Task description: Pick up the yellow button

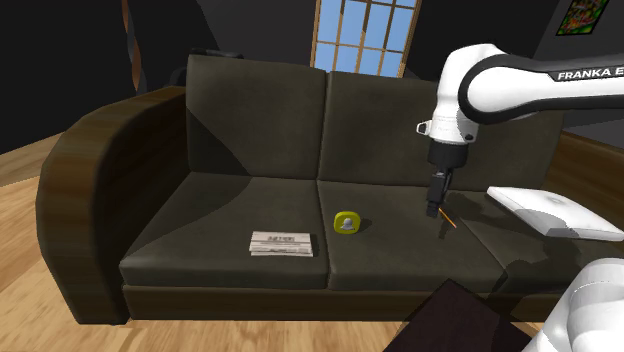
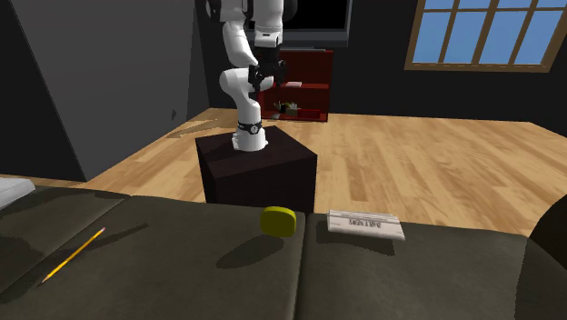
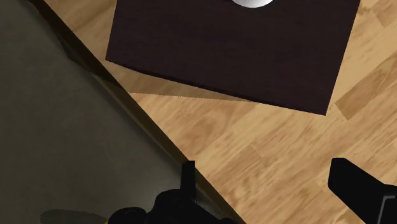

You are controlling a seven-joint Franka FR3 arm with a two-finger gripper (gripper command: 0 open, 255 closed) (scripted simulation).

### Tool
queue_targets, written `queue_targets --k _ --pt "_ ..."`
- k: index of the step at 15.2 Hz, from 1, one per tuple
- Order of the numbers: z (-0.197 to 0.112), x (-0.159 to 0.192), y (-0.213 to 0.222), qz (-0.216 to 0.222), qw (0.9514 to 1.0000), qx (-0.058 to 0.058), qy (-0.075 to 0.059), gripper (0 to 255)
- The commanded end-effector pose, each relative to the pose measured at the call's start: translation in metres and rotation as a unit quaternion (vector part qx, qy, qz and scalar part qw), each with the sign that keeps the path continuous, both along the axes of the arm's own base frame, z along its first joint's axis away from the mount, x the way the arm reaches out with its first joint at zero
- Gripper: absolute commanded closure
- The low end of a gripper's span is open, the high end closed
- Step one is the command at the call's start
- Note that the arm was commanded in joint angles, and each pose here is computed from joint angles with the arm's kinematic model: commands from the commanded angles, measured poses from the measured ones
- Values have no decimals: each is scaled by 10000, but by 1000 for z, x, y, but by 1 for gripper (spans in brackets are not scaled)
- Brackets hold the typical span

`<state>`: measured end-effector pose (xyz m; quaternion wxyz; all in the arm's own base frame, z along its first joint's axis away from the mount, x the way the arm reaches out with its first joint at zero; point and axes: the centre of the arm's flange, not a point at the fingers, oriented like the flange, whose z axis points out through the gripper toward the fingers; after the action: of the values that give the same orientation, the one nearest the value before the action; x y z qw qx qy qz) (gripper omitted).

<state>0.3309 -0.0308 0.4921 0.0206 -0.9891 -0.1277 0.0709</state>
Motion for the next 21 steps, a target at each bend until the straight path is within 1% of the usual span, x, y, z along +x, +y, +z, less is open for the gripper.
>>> queue_targets --k 1,6,11,16,21 --pt "-19 11 -15 221 9997 41 -82 0" --pt "-59 48 -48 734 9969 149 -256 0" --pt "-99 89 -77 1244 9910 256 -429 0" --pt "-137 134 -100 1751 9820 362 -601 0" --pt "-174 182 -117 2252 9701 467 -770 0"
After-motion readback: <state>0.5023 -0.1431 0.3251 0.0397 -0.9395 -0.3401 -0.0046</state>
